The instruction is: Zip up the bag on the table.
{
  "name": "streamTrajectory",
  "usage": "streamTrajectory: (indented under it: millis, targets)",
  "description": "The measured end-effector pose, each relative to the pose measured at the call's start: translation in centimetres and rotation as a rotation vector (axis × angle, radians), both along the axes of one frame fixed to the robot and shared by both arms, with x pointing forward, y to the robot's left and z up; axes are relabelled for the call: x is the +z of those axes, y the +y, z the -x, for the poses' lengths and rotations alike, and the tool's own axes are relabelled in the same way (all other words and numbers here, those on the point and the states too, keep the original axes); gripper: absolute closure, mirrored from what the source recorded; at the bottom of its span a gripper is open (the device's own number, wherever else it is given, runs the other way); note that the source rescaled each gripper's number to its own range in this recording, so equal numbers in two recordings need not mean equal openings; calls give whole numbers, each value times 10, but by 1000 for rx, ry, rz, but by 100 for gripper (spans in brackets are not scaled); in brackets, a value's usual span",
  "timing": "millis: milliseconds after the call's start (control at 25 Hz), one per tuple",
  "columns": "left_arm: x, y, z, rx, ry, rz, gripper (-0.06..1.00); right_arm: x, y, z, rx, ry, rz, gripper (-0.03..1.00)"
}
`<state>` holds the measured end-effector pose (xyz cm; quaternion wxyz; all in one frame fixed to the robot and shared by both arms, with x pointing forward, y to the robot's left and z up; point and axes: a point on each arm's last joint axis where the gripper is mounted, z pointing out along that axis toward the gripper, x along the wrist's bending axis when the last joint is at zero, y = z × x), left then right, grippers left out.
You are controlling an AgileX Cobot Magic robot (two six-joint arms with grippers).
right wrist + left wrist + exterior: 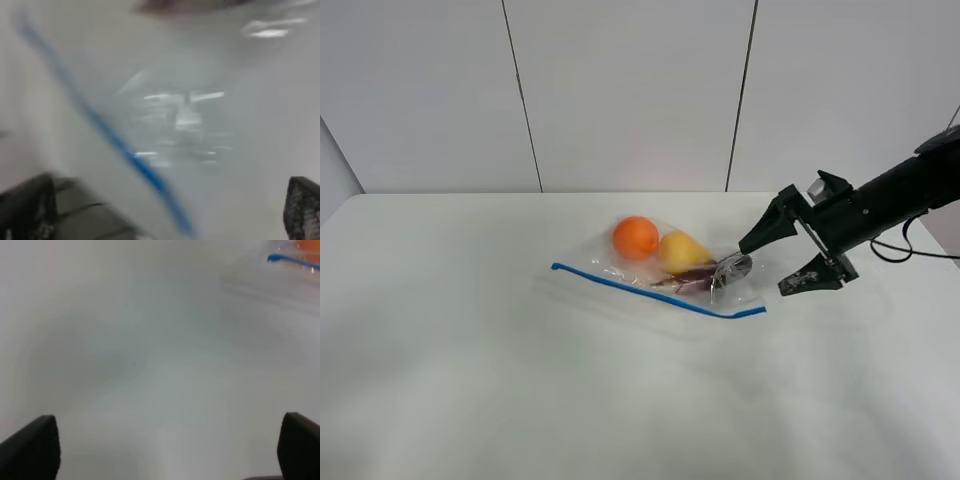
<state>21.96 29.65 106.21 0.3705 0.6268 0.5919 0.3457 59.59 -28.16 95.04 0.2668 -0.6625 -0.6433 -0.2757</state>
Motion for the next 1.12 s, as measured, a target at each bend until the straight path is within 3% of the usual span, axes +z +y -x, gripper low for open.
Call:
streamTrajectory:
  millis: [240, 400, 560, 800, 1120]
  targets:
    - [0, 0, 0, 0, 0, 0, -5, 26, -36, -22, 7, -3, 438, -2]
    - [0, 0, 0, 0, 0, 0, -5, 47, -52, -35, -2, -70, 611, -2]
    - [0, 0, 0, 0, 0, 0, -5, 52, -57, -36, 14, -76, 673, -2]
    - [0, 0, 0, 0, 0, 0, -5, 62, -58, -33, 9, -98, 681, -2]
    - [0, 0, 0, -1, 0, 1, -5, 134, -53, -4, -56, -279, 697, -2]
